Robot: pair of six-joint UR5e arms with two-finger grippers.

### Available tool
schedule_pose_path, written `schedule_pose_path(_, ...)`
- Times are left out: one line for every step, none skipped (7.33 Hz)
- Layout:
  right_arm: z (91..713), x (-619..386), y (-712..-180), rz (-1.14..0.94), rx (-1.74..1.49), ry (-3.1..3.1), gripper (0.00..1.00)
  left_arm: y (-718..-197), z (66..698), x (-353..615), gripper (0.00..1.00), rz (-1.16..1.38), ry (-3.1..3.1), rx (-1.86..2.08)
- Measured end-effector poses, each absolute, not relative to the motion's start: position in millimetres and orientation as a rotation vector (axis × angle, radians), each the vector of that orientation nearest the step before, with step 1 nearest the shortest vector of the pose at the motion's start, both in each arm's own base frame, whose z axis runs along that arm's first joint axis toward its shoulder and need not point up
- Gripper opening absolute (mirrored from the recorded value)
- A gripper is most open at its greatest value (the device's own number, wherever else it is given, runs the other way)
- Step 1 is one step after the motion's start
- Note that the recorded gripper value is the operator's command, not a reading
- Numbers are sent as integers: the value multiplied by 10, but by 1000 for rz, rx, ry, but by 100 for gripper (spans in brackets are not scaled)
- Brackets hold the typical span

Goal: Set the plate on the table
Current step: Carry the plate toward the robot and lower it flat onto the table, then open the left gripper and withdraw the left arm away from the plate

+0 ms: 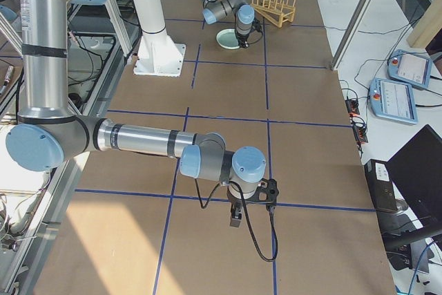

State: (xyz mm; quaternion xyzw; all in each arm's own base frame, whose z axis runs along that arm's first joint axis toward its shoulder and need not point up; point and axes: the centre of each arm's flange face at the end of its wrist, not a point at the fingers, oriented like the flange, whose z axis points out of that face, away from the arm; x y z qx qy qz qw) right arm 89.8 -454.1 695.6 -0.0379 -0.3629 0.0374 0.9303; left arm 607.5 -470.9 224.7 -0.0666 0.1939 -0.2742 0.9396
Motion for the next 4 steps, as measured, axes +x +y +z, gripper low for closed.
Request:
schedule_pose_path(6956,898,-4541,77,-78,-743,100,-4679,2151,5881,100,-536,441,-106)
schedule_pose_path(6956,898,-4541,77,-78,-743,100,-4721,2042,5542,100,-483,498,-65)
schedule_pose_path(6956,898,-4541,77,-78,-743,100,-4885,1971,5055,100,-414,550,-4)
schedule_pose_path(6956,898,-4541,77,-78,-743,100,-5133,1982,4511,100,-333,583,59)
